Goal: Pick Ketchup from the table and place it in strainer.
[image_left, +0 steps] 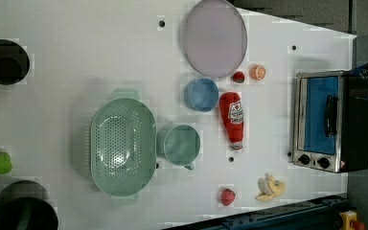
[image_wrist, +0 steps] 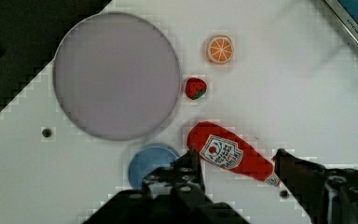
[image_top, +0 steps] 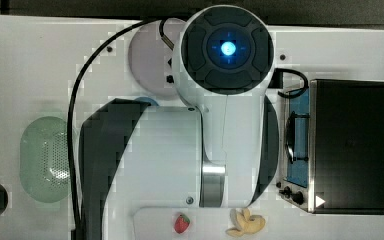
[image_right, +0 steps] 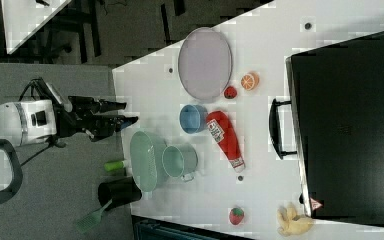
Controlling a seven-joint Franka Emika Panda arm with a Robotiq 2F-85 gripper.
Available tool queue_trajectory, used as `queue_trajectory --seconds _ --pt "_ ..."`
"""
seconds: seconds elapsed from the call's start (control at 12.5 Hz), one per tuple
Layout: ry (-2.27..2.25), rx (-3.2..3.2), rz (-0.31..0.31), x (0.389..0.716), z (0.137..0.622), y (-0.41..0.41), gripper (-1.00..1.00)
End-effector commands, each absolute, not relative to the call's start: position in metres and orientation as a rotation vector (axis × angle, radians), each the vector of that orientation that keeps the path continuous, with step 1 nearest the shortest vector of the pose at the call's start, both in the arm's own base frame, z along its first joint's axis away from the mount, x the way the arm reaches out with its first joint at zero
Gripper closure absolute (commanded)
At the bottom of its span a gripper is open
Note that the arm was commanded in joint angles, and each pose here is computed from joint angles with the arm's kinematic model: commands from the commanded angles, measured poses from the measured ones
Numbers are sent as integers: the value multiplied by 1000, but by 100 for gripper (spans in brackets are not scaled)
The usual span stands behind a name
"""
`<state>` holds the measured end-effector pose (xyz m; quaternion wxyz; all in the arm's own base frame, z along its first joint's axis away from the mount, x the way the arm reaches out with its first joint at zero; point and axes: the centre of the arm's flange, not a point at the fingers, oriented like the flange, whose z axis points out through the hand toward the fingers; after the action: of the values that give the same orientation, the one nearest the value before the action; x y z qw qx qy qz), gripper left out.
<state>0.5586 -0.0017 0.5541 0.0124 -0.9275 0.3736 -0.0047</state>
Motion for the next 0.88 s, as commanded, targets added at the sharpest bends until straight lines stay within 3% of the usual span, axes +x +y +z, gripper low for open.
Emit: queue_trajectory --seconds 0.08,0.24,0.48,0.88 --pt "1300 -2862 93 475 607 -28 -59" --pt "1293 -2872 122 477 592 -26 -100" --pt "1156 -2934 150 488 556 -17 -100" --pt "504 -3097 191 505 471 -1 -100"
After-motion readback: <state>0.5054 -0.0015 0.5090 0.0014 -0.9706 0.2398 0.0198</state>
